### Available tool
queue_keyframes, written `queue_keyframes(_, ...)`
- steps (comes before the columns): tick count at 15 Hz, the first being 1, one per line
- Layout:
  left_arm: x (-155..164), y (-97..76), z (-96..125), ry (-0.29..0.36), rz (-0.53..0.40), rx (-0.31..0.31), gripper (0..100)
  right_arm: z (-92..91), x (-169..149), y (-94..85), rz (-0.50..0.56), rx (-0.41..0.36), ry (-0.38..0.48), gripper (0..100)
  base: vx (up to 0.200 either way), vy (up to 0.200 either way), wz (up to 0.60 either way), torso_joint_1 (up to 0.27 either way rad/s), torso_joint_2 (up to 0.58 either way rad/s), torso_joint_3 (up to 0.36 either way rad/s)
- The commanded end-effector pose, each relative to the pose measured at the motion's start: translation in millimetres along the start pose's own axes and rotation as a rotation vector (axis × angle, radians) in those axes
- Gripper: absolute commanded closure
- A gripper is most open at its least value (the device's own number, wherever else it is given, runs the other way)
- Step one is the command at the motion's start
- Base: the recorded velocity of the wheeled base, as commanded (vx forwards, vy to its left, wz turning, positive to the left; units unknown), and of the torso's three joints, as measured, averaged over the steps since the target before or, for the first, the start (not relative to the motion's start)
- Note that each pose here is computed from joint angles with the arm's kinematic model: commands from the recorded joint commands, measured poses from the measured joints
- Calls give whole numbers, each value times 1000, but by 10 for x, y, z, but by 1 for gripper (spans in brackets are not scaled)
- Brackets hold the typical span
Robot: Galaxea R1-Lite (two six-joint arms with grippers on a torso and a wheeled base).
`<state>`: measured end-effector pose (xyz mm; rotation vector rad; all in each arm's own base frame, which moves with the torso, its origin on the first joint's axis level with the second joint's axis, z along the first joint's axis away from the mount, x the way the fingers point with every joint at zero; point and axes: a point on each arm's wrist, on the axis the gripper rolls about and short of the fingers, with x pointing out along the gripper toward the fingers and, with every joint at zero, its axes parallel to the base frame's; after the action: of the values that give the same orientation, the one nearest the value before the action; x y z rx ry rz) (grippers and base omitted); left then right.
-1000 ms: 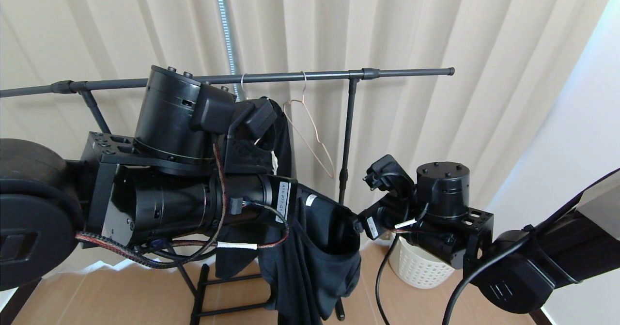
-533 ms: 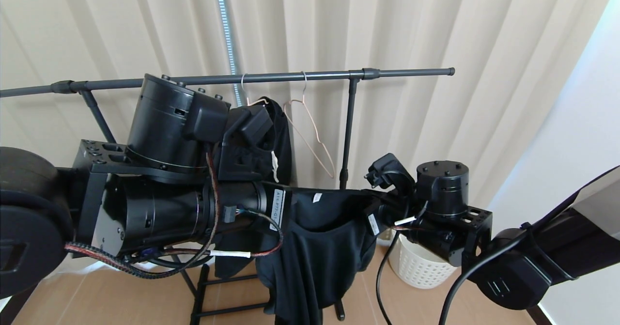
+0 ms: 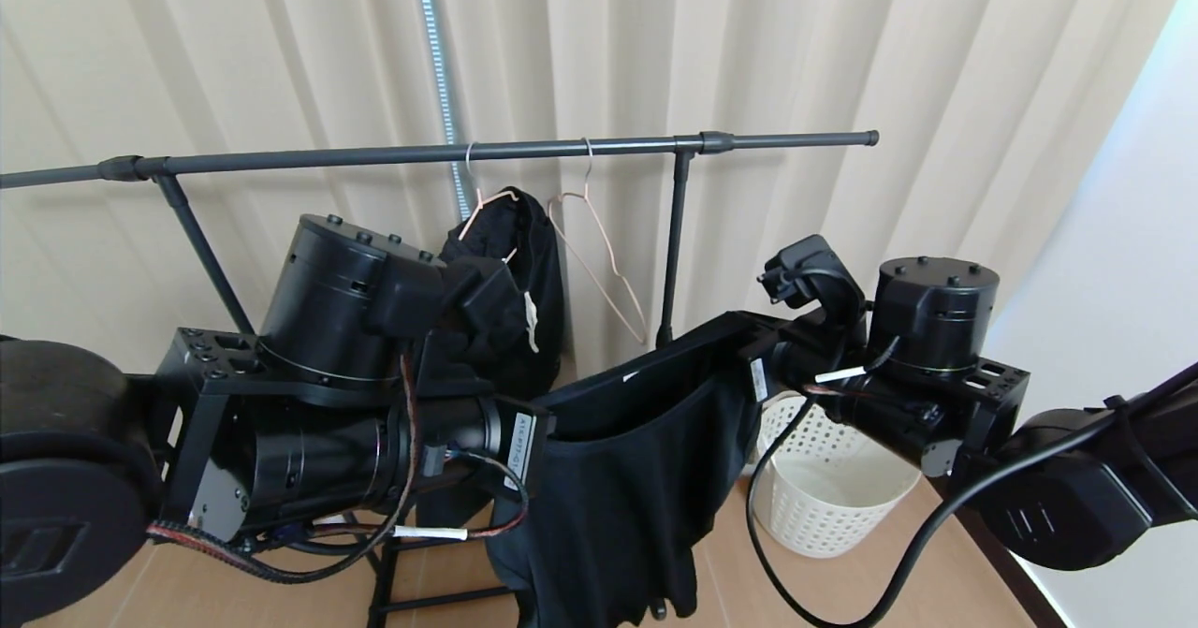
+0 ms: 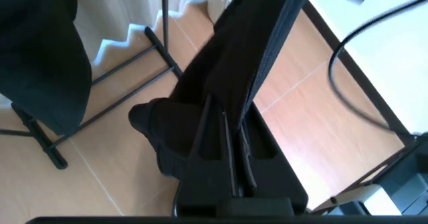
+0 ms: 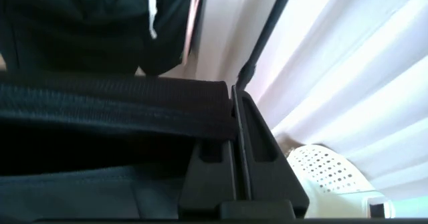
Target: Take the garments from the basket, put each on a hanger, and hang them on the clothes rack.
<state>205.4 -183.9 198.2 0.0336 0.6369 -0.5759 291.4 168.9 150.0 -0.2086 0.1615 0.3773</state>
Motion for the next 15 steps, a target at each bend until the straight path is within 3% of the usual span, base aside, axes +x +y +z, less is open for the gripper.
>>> queue_keyframes(1, 27, -11, -80, 16, -4, 9, 100, 93, -68, -31, -8, 6, -32, 100, 0, 0, 0, 0, 0, 0)
queue_keyframes(4, 38, -17, -113, 27, -5, 23, 100, 96, -63, -32, -19, 7, -32, 100, 0, 0, 0, 0, 0, 0)
queue_keyframes(5, 39, -15, -121, 30, -5, 25, 0, 101, -61, -33, -19, 7, -33, 100, 0, 0, 0, 0, 0, 0)
queue_keyframes(9, 27, -2, -190, 49, -4, 78, 0, 110, -49, -93, -49, 11, -36, 100, 0, 0, 0, 0, 0, 0)
queue_keyframes(15, 182, 31, -131, -29, 6, 52, 0, 92, -30, -202, -83, -12, -27, 100, 0, 0, 0, 0, 0, 0)
